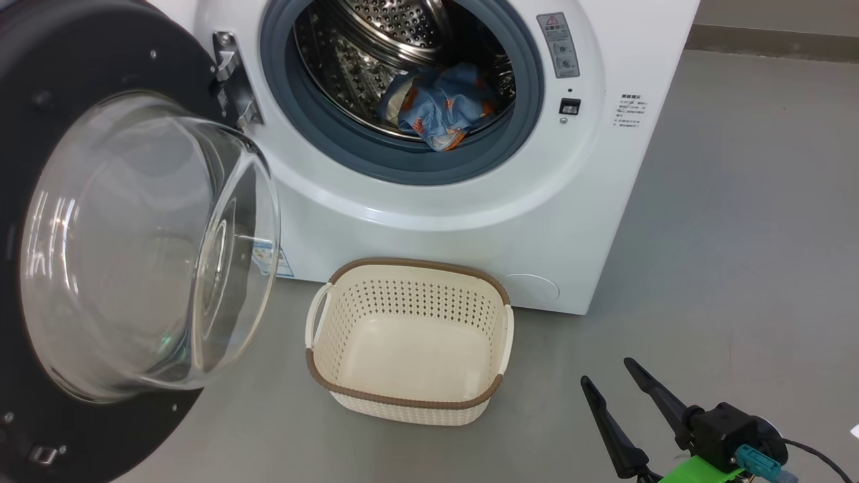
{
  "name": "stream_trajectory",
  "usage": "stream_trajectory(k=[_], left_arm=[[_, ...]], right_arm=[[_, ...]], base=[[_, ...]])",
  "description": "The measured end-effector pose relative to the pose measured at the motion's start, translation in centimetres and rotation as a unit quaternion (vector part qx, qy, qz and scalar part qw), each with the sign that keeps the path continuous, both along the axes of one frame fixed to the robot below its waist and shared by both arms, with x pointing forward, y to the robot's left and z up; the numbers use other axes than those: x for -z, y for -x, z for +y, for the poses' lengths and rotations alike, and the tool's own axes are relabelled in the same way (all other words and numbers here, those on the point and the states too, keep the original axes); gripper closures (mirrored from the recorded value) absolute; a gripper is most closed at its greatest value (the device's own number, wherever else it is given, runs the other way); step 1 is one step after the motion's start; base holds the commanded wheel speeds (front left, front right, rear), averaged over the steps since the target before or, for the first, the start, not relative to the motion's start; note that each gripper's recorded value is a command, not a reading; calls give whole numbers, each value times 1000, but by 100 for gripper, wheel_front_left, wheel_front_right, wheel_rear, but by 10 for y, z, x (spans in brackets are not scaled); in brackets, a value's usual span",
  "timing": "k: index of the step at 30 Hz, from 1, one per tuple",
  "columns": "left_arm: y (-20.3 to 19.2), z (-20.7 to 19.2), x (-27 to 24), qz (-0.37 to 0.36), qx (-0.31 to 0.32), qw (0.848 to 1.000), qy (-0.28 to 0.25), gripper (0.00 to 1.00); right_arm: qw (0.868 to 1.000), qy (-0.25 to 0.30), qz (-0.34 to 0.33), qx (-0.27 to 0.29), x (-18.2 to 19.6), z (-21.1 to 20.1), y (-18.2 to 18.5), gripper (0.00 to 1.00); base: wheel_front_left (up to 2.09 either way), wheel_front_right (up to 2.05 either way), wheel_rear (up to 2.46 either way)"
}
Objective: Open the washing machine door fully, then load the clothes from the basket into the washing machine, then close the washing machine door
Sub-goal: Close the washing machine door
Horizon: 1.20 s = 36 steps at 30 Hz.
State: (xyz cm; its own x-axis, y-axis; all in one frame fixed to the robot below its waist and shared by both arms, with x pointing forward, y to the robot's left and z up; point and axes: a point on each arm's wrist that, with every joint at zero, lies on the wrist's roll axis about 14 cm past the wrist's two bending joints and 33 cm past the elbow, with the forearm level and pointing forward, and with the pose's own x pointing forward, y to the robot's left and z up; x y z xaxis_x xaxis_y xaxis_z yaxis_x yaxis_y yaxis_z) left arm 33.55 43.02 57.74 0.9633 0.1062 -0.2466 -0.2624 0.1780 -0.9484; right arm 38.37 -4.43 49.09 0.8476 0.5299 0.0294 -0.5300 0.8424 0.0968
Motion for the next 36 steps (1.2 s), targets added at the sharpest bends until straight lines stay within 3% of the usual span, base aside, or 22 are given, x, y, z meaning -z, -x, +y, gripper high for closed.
stream_trajectory(k=[13,36], left_arm=[[-5,-30,-9,-4,52,999,-10,100],[-60,-108,-32,-46,150,988,-9,100]], right_arm=[[1000,-8,-2,14,-4,-5,1,0],[997,-14,-6,79,-8,-45,10,0]], base=[[0,0,0],[0,0,0]])
